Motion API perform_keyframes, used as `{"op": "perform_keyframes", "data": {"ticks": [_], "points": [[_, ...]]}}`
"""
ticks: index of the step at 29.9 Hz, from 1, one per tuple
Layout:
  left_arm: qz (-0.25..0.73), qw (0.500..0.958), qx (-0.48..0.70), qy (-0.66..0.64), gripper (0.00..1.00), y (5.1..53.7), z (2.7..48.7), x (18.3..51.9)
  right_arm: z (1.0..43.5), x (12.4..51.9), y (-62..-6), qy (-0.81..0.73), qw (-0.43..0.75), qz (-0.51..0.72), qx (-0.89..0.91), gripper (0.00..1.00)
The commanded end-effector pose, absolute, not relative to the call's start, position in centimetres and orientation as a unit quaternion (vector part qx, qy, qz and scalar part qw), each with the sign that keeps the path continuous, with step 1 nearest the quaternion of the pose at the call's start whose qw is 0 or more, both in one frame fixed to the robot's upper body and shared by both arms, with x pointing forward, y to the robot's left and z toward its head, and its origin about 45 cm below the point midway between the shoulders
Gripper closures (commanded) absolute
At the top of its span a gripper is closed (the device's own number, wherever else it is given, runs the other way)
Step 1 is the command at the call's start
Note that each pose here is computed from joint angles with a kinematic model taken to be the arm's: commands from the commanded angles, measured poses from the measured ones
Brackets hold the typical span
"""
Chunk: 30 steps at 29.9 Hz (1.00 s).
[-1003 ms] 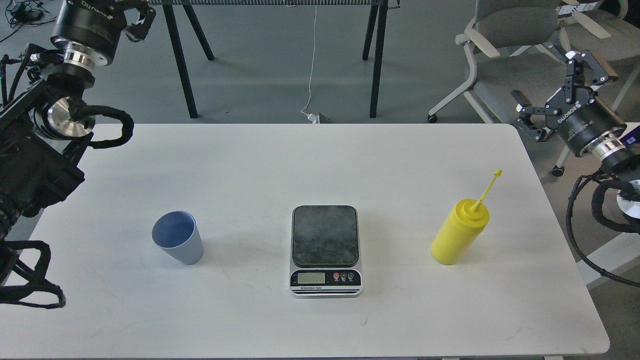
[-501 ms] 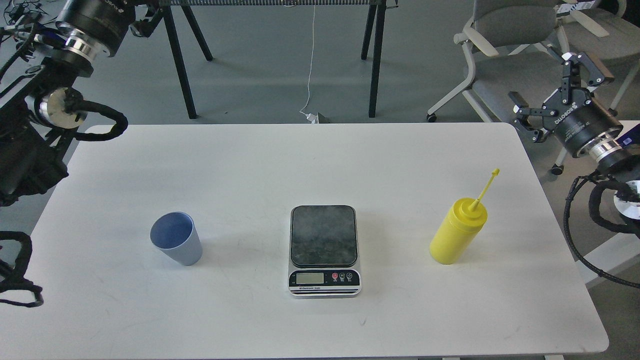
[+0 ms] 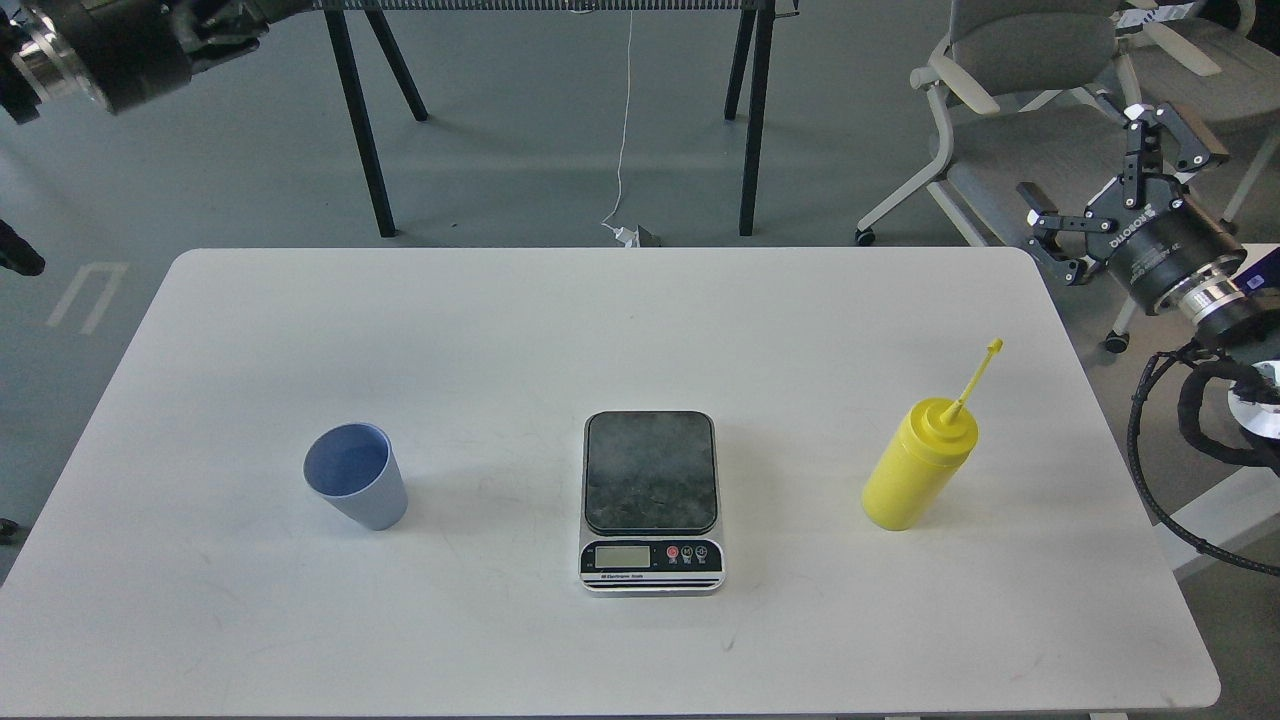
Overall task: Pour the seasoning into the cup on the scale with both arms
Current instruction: 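Raise the left arm and swing the left gripper toward the table, then lower the left gripper onto the blue cup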
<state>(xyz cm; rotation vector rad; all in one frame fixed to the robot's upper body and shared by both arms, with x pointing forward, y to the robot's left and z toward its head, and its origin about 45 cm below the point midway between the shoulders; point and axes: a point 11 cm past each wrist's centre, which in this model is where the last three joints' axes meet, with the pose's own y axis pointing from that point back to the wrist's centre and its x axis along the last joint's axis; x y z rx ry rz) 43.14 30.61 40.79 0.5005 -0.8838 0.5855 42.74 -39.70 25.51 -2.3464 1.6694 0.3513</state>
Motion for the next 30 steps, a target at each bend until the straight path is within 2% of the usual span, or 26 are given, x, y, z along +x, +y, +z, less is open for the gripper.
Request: {"op": "perform_keyframes", "data": {"ticks": [1, 10, 17, 23, 30], "points": [[0.162, 0.806, 0.323, -0.469, 0.0, 27.7, 36.8, 41.2, 25.4, 42.7, -39.7, 0.571, 0.12, 0.121, -0.803, 0.01], [-0.026, 0.725, 0.493, -0.48, 0.0, 29.2, 26.7, 38.7, 25.6, 42.7, -40.1, 0.574, 0.118, 0.118, -0.802, 0.01], [-0.048, 0.715, 0.513, -0.473, 0.0, 30.1, 25.3, 38.1, 25.0, 42.3, -40.1, 0.575, 0.115, 0.124, -0.8, 0.01], [-0.089, 0.682, 0.549, -0.475, 0.0, 31.4, 23.8, 37.7, 24.8, 42.3, -40.1, 0.576, 0.115, 0.125, -0.8, 0.01], [-0.105, 0.68, 0.564, -0.458, 0.0, 32.6, 22.5, 37.0, 24.8, 42.1, -40.4, 0.578, 0.113, 0.125, -0.799, 0.01]]}}
